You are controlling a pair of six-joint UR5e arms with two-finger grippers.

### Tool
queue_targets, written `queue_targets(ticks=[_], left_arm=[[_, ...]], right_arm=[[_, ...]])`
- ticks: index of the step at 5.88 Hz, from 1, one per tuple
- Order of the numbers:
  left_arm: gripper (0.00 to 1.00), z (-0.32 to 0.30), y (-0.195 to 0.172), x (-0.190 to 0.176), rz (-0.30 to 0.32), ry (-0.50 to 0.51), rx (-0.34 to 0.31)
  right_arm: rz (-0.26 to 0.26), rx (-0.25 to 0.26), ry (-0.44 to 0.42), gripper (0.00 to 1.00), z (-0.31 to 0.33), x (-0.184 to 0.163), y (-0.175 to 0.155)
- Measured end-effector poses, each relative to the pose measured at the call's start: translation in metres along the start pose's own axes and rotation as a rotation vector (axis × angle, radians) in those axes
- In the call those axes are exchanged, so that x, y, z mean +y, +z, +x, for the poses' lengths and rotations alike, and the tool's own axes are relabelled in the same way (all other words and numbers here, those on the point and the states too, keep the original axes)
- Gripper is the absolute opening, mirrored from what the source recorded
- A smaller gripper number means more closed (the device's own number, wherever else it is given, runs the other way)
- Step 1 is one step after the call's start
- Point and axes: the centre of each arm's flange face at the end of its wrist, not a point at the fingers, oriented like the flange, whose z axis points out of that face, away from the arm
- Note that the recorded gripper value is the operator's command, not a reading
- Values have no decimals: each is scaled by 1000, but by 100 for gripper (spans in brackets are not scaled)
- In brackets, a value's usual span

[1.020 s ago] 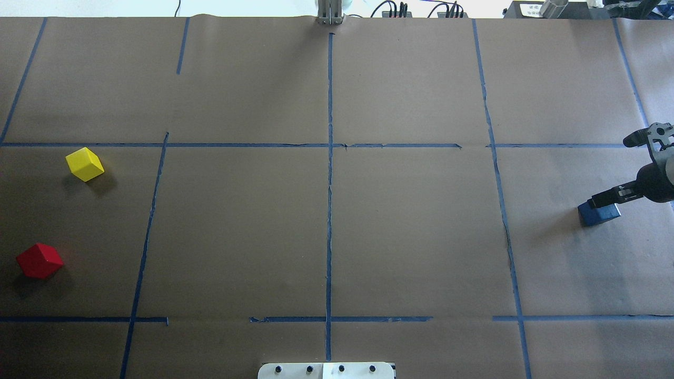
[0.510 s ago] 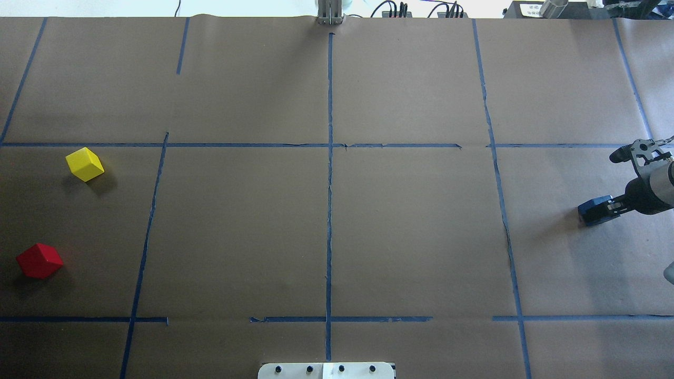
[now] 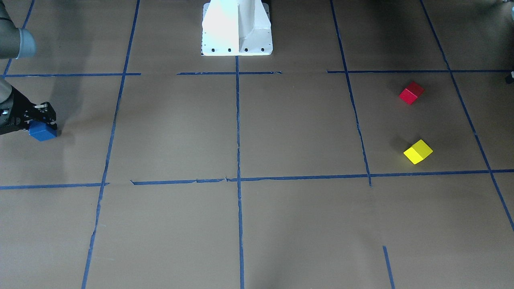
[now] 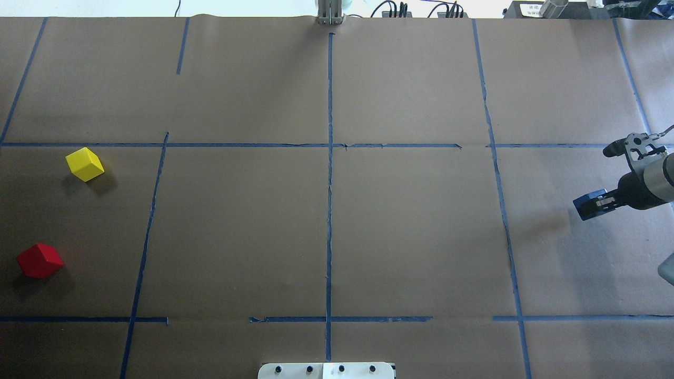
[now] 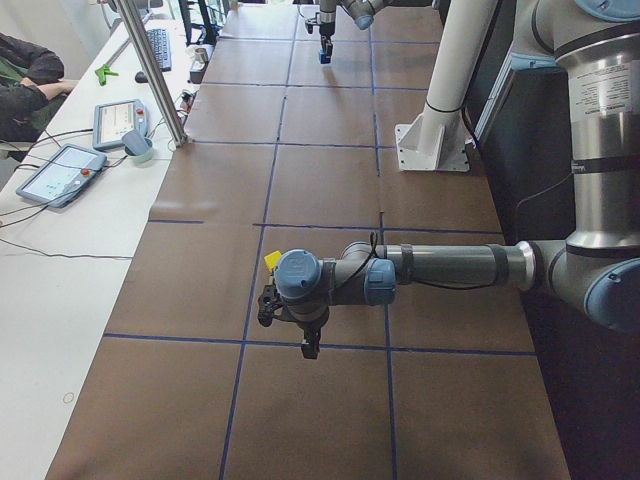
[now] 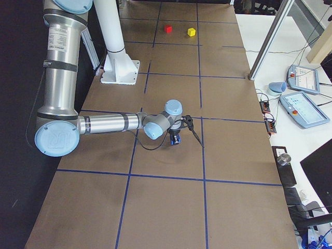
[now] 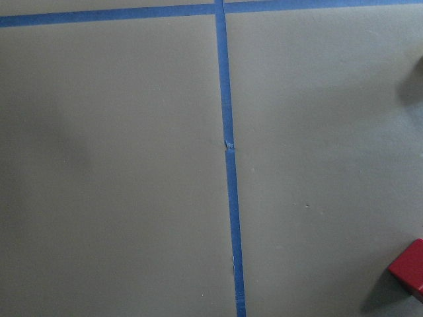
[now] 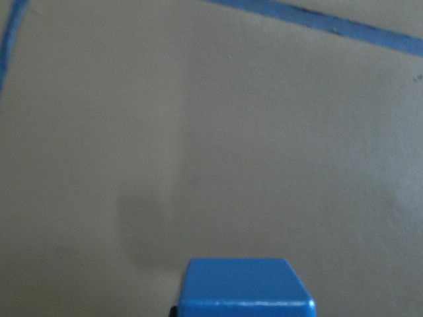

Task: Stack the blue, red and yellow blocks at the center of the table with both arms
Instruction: 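Carry the blue cube with the right gripper to the table center and lower it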

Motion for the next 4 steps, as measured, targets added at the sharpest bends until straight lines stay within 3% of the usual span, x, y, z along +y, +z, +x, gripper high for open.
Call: queue_targets(ticks=[2,3,4], left_arm=[[100,1,-1,0,3,3,1],[100,2,-2,-1,4,5,1],[100,3,-2,-2,5,6,1]], right_arm=[[31,-57,122,0,-103,-64,-17],[20,-63,173,0,-189,-97,-14],[9,-36,222,0,-289,-121,-11]])
